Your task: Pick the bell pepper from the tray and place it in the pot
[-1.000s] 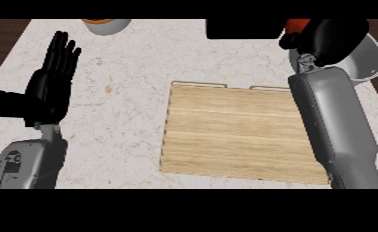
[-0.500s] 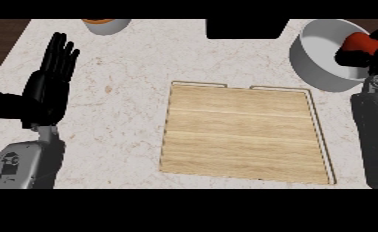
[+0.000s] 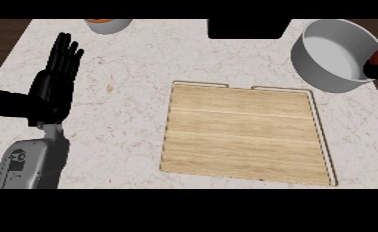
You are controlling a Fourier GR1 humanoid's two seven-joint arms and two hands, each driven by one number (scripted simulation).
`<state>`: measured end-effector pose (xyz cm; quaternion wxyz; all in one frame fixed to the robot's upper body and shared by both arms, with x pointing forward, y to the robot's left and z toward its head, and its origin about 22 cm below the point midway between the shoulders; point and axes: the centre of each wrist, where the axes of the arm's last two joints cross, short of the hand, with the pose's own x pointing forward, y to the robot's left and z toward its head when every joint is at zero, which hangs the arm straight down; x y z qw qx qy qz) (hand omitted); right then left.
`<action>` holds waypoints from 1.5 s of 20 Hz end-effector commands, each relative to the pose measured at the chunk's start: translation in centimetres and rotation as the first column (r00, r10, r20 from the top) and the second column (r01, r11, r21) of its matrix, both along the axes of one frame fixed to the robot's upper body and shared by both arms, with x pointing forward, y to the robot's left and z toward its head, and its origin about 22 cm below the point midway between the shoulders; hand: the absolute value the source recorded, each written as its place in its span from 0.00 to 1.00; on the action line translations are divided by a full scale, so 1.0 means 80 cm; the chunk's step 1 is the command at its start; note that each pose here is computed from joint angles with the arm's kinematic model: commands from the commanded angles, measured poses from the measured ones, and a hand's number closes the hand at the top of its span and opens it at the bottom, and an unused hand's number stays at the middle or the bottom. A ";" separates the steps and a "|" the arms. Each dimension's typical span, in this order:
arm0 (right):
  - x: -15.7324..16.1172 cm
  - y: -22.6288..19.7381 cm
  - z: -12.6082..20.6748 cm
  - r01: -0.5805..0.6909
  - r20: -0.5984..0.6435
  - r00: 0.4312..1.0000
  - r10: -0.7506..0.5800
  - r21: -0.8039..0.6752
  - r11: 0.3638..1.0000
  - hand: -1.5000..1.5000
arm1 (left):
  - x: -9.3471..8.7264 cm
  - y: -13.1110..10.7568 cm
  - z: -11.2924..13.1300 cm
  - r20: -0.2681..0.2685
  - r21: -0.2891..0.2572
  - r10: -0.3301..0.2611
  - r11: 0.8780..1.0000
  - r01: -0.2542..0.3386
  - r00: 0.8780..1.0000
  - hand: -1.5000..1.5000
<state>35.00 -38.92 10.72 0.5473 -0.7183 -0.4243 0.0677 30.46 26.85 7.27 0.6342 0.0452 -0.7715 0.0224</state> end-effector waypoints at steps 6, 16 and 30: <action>0.001 -0.057 -0.033 0.009 -0.109 0.994 0.017 0.230 0.973 1.00 | 0.011 -0.014 0.014 -0.011 -0.002 -0.007 1.000 0.007 1.000 0.50; -0.003 -0.072 -0.070 -0.205 0.008 0.977 0.214 0.328 0.922 0.00 | 0.013 0.007 0.013 0.010 -0.011 -0.004 1.000 0.004 1.000 0.50; -0.001 -0.101 -0.002 -0.305 0.524 0.851 0.022 0.460 0.834 0.00 | 0.010 0.006 0.017 -0.003 -0.014 0.000 1.000 0.000 1.000 0.50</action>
